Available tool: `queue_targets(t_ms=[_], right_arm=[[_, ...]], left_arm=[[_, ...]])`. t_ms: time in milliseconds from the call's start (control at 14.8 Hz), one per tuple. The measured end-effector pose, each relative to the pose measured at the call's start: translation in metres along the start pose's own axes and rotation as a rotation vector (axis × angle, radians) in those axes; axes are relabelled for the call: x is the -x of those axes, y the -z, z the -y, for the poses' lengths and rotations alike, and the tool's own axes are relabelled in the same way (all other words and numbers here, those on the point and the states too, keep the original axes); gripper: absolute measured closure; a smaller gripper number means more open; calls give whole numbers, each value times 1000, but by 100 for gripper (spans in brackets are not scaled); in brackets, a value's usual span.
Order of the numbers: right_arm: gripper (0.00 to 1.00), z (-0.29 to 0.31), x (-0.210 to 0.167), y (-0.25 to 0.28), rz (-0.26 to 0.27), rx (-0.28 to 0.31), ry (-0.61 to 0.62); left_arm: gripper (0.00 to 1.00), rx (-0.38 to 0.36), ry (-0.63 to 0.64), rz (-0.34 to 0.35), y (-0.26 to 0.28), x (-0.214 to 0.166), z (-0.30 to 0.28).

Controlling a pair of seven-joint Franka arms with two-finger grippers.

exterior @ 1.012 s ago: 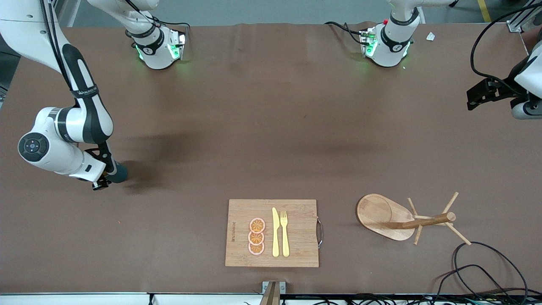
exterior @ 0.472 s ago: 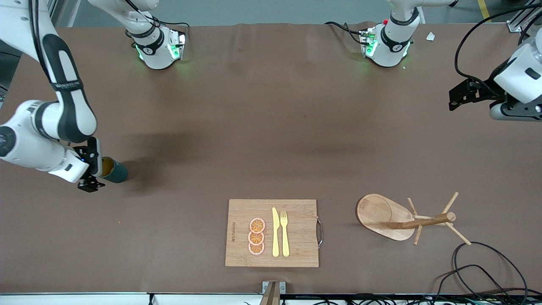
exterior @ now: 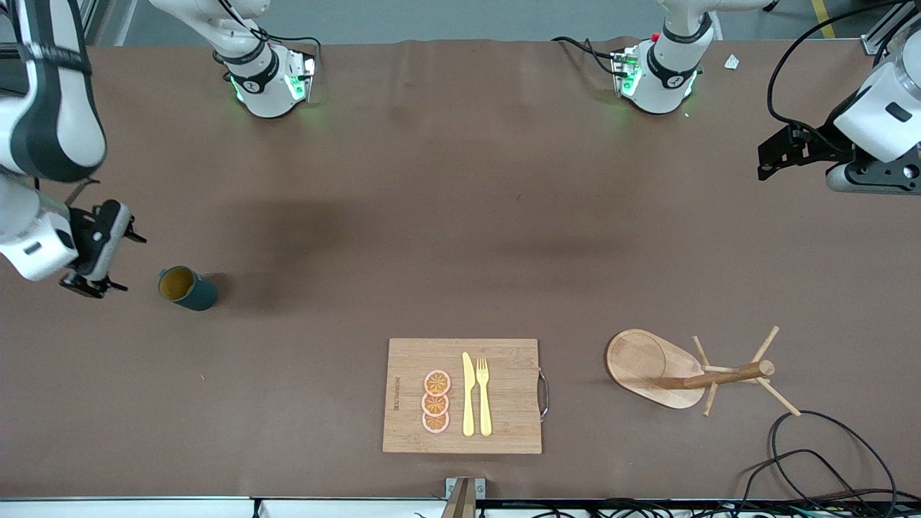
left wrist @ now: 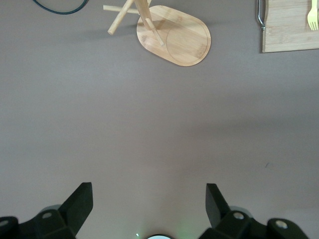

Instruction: Transfer cup from left to right arm and place

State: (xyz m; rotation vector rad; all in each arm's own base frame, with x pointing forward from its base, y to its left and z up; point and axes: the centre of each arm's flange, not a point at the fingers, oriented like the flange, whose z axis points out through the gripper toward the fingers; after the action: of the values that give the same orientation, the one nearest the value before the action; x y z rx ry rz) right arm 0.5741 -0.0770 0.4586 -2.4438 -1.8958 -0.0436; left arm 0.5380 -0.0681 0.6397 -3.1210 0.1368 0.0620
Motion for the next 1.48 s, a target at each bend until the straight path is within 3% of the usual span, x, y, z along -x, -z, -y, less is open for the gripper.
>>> queue_targets(t_ms=[337,674,944,1214,1484], right_arm=[[0,50,-10,72,0,-25,-376],[0,84,-16,102,17,-41,-751],[0,113,-48,122,81,-17,-880],[0,132,-59,139,79,4,-1074],[0,130,-67,158,57,30,-1107]], left_arm=[[0,0,11,8,-4,0,5],[0,1,21,6,-4,0,11],[0,1,29,-3,-2,-1,15],[0,1,29,-6,-1,-1,16],[0,1,29,-8,0,-1,16]])
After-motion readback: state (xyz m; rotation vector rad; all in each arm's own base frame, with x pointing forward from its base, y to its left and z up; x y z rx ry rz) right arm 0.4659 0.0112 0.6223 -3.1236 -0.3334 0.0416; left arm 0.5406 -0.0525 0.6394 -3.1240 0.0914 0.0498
